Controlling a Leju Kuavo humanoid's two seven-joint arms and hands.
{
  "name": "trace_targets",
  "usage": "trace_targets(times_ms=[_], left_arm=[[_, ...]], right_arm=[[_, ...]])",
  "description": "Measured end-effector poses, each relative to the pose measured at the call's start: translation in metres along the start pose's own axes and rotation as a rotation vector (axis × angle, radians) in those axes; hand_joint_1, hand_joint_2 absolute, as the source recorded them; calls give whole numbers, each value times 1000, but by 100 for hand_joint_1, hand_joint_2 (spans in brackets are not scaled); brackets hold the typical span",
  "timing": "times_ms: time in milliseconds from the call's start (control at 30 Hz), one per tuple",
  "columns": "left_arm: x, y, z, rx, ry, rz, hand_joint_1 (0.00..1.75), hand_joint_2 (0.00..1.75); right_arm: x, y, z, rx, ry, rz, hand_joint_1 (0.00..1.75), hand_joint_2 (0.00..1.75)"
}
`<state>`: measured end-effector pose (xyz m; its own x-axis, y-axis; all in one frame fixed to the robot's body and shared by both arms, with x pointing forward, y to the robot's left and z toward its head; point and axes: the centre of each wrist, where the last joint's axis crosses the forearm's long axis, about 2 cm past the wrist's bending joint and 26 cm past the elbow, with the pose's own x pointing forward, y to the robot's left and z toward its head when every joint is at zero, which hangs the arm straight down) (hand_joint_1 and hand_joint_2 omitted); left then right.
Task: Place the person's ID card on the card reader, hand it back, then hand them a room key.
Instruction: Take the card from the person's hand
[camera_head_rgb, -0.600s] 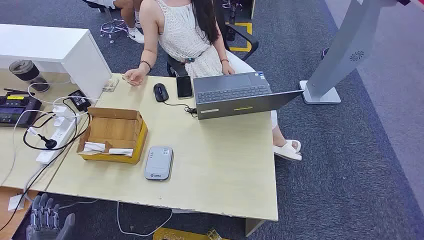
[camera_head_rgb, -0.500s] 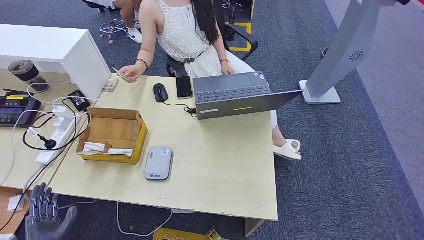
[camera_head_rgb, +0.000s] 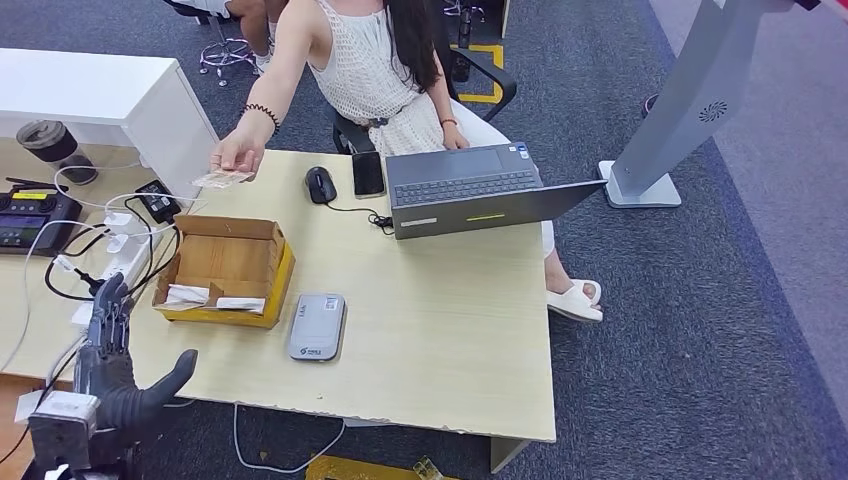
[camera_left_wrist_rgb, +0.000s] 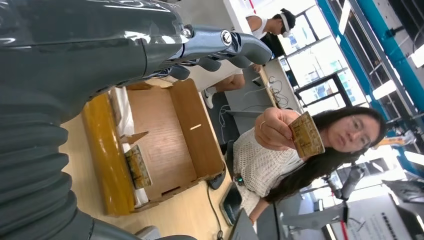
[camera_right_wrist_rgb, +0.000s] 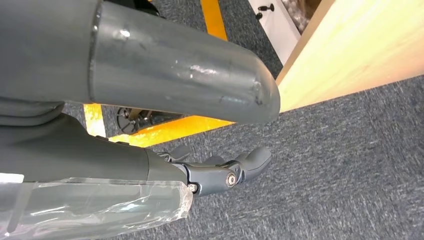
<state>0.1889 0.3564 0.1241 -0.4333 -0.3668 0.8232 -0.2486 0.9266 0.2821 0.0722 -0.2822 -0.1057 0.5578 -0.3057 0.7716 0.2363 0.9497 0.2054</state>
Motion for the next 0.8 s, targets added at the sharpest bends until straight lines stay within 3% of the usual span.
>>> trace_targets(times_ms=[367,800], left_arm=[[-1,-12,-62,-148,8,-297,0,175],[-9,-20,-126,-229,44,-699,0,175]], right_arm=[[1,12,-4,30,10,-4,0,0],[2,28,-7,63,33,-6,0,0]])
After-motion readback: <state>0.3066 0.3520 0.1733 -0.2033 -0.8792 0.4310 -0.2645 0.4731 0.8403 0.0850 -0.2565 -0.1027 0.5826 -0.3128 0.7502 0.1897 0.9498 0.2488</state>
